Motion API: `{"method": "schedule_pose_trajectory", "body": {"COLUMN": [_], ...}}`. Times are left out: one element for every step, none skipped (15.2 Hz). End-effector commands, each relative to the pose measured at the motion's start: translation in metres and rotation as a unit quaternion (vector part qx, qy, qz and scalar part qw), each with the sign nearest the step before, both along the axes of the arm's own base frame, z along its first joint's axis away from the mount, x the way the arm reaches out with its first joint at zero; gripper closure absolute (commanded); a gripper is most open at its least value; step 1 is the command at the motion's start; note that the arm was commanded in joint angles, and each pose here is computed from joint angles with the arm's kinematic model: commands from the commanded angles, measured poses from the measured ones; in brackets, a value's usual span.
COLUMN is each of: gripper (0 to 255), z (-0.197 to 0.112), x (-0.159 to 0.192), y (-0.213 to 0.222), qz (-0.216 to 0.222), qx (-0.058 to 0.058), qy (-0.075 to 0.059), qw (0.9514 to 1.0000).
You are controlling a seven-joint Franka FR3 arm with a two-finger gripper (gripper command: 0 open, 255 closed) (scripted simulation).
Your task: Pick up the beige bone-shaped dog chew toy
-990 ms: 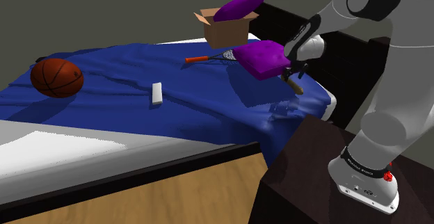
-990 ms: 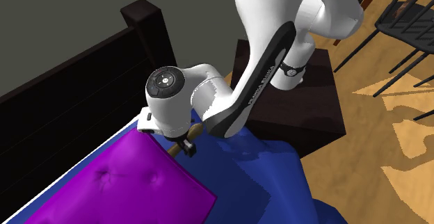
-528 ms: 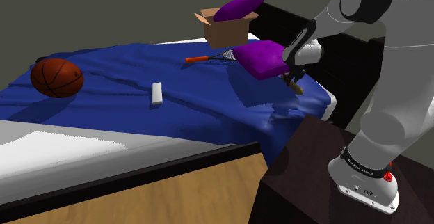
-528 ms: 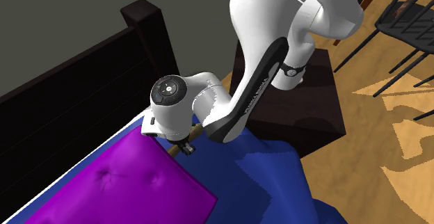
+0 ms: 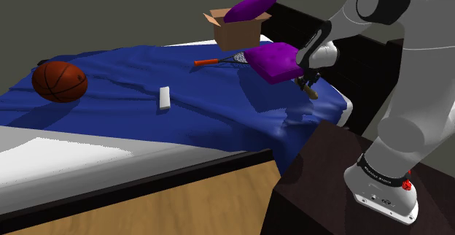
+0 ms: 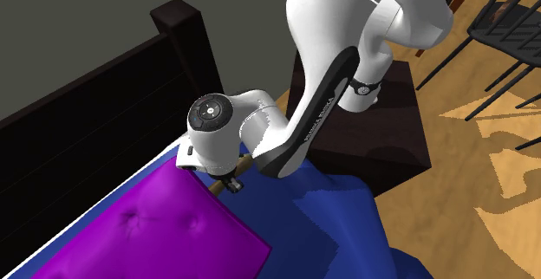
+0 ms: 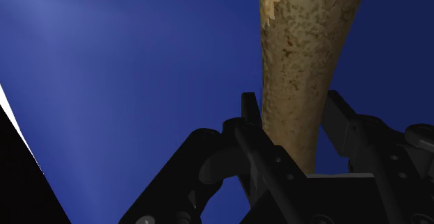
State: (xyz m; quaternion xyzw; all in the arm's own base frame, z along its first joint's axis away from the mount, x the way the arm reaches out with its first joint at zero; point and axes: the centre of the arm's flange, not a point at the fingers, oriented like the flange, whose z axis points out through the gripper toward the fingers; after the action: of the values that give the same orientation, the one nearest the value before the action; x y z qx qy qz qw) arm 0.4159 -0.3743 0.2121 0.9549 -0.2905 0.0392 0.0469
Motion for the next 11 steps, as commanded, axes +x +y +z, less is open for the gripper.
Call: {"method": "schedule_pose_trajectory", "body": {"gripper": [255, 255, 255, 255, 255, 255, 255, 255, 255, 255, 255], "z": [0.005, 0.010, 0.016, 0.021, 0.026, 0.031, 0.037, 0.042, 0.047, 0.053, 0.058], "x": [0.000, 0.000, 0.000, 0.000, 0.000, 0.000, 0.000, 0.000, 0.000, 0.000, 0.000], "y": [0.000, 0.000, 0.000, 0.000, 0.000, 0.000, 0.000, 0.000, 0.000, 0.000, 0.000], "qz": [0.000, 0.000, 0.000, 0.000, 0.000, 0.000, 0.000, 0.000, 0.000, 0.000, 0.000], "qx": [0.000, 0.000, 0.000, 0.000, 0.000, 0.000, 0.000, 0.000, 0.000, 0.000, 0.000], "qy": [0.000, 0.000, 0.000, 0.000, 0.000, 0.000, 0.000, 0.000, 0.000, 0.000, 0.000], "qw": [1.0000, 1.0000, 1.0000, 1.0000, 1.0000, 1.0000, 1.0000, 1.0000, 1.0000, 1.0000, 1.0000]}}
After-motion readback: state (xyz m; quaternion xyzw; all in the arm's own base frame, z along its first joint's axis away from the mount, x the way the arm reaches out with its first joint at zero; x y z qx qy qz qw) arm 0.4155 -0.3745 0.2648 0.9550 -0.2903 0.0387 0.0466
